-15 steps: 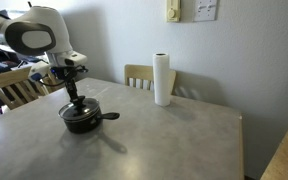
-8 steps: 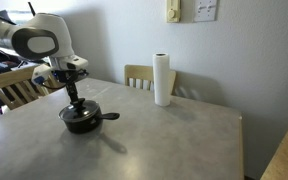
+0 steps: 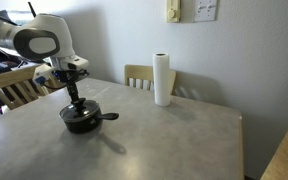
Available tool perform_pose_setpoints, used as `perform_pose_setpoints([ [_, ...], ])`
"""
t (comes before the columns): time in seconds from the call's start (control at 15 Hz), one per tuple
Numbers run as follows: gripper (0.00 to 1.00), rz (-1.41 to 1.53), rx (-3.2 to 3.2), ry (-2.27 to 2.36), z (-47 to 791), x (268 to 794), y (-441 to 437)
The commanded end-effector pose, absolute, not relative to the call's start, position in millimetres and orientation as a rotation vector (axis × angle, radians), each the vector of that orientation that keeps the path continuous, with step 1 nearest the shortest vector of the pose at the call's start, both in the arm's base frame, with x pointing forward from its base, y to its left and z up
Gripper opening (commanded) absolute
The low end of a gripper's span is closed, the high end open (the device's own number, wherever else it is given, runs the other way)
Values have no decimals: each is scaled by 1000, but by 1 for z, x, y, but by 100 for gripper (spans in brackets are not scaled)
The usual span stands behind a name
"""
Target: Cover the pot with the lid on the table
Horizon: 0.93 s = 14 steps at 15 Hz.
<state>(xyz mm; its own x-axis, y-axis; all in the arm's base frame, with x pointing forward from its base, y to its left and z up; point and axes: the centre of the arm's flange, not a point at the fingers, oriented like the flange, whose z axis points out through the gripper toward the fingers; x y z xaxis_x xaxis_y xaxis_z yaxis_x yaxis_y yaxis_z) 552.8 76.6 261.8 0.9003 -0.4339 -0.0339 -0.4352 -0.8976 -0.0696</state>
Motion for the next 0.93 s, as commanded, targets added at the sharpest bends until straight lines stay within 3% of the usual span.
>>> perform_pose_setpoints([
  [0.0,14,2,-2961,678,255,555,76],
  [0.4,14,-28,-2980,670,246,549,80],
  [0.47,61,-27,-2981,668,245,548,80],
  [0.87,99,-34,-2987,701,275,535,76],
])
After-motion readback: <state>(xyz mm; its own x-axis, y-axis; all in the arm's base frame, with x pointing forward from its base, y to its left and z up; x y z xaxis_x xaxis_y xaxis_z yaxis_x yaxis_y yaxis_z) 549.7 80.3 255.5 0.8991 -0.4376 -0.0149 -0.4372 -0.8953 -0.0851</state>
